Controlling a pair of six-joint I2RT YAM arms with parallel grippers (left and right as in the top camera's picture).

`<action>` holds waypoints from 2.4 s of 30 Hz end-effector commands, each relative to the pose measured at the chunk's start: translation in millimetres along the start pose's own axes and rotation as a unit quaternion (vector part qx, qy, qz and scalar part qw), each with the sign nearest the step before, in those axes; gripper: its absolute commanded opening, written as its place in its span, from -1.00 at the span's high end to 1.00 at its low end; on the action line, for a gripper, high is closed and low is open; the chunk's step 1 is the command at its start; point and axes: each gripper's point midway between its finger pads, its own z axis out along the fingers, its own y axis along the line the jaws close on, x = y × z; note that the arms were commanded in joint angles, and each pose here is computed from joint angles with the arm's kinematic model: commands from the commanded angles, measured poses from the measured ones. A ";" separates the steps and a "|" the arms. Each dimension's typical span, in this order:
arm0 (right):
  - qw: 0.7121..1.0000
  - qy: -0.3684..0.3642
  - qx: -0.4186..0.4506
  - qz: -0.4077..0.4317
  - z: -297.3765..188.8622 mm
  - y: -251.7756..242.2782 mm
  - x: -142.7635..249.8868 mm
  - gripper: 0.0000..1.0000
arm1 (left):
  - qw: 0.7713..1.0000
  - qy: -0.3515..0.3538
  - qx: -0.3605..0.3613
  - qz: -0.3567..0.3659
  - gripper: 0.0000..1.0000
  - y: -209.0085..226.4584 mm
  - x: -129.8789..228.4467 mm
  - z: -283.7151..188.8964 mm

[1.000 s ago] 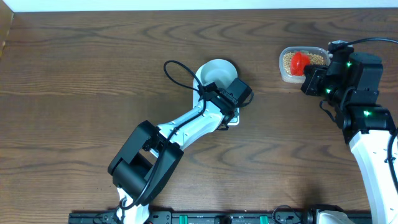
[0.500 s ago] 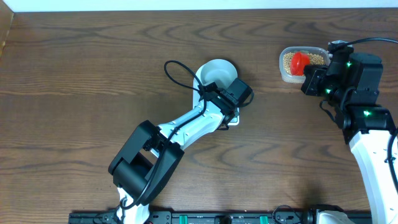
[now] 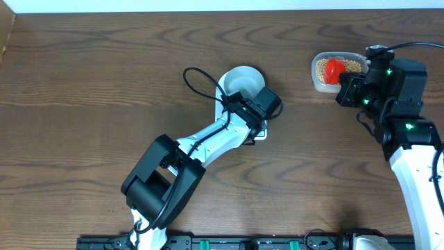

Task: Scoop item into bowl and weigh 50g on scale

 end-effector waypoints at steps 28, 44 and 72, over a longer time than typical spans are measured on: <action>1.000 -0.018 0.001 -0.012 -7.0 1.9 -12.5 0.98 | 0.999 0.007 -0.041 0.019 0.85 16.5 16.0 24.6; 1.000 -0.018 0.001 -0.012 -7.0 1.9 -12.4 0.98 | 0.999 0.007 -0.042 0.019 0.85 16.5 16.6 27.1; 1.000 -0.018 0.001 -0.012 -7.0 1.9 -12.5 0.98 | 0.998 0.012 -0.054 0.022 0.86 22.6 20.1 31.4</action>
